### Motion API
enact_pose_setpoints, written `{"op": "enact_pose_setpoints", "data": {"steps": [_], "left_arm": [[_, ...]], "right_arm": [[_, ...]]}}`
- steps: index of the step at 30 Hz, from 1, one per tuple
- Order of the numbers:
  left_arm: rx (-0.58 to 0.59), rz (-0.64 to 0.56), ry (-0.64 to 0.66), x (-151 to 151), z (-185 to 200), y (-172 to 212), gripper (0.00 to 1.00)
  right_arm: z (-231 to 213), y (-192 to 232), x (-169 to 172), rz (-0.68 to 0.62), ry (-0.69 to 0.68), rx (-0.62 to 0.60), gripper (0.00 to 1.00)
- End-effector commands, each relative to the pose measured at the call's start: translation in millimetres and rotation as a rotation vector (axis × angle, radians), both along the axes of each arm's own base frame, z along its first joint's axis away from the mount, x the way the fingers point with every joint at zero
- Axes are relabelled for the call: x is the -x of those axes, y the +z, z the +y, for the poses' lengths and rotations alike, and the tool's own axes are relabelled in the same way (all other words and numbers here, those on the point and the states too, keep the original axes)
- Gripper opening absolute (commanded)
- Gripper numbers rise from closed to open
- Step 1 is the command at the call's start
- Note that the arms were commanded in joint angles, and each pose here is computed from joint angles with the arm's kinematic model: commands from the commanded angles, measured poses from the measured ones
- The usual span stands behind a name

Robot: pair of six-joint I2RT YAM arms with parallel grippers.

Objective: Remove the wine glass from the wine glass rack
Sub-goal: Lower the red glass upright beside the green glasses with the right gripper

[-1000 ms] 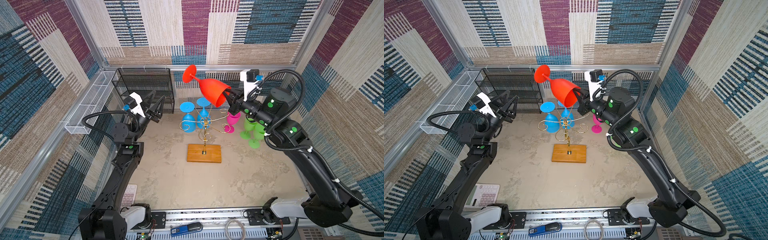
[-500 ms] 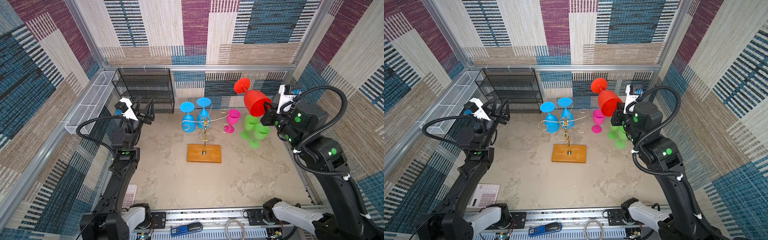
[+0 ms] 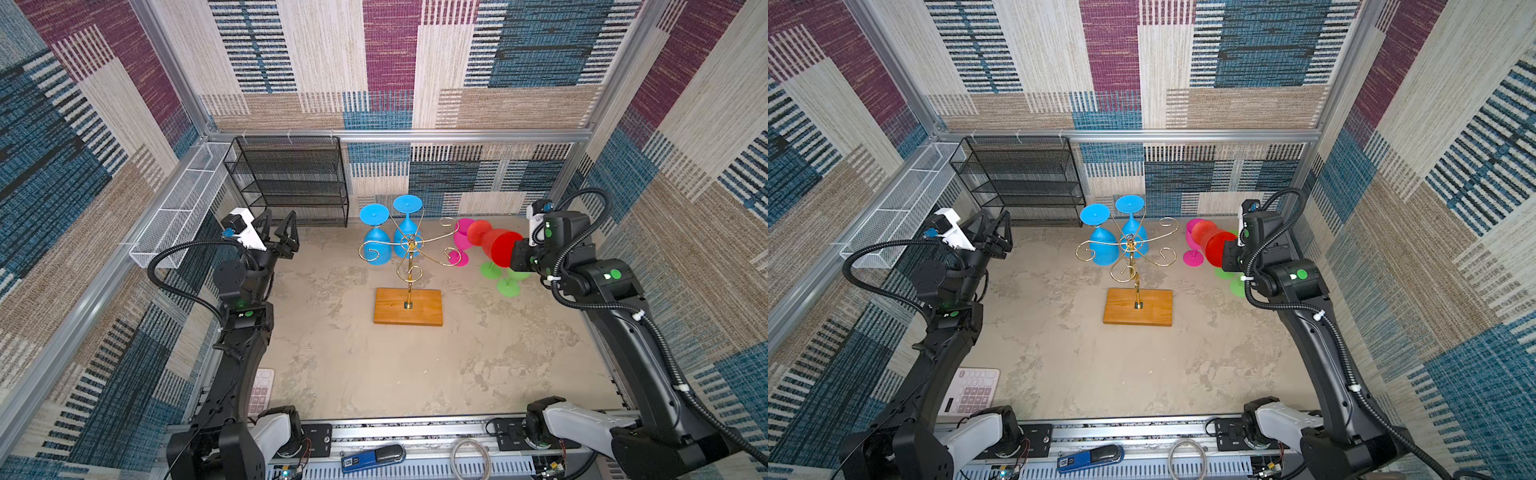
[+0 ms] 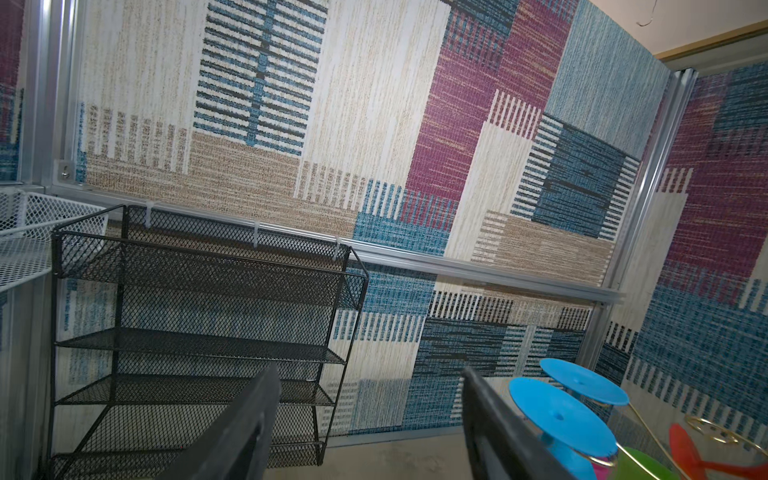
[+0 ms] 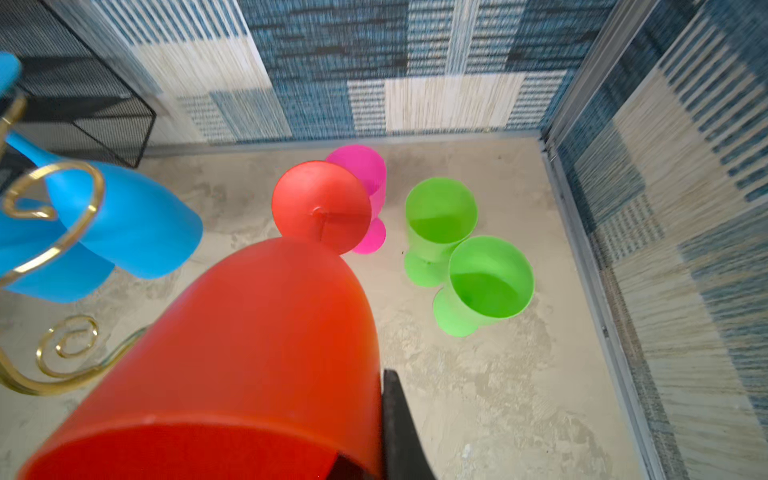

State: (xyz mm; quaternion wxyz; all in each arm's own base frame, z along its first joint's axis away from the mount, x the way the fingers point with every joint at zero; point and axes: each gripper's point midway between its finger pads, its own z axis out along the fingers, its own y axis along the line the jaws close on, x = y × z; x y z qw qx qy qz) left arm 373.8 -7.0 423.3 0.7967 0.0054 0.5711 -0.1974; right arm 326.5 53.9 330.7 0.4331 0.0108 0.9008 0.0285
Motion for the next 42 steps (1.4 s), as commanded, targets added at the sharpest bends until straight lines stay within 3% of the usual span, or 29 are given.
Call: {"op": "enact_pose_setpoints", "data": {"steps": [1,7,18,37,42], "left_arm": [[0.002,-0.030,-0.030,7,-2,7,0.72],[0.056,-0.073,-0.043,15,10,9,0.73],[0.052,-0.018,-0.076,13,10,7,0.75],[-0.010,-0.013,-0.088,19,4,9,0.76],[-0.008,-0.003,-0.089,18,5,8,0.75]], "right_arm": [[8,-20,-4,0.068,0.043,-0.007,0.00],[9,-56,-14,0.179,0.047,0.034,0.00],[9,-116,-24,0.352,0.058,0.094,0.00],[11,-172,-40,0.569,0.088,0.175,0.00],[11,-175,-42,0.574,0.086,0.177,0.03]]}}
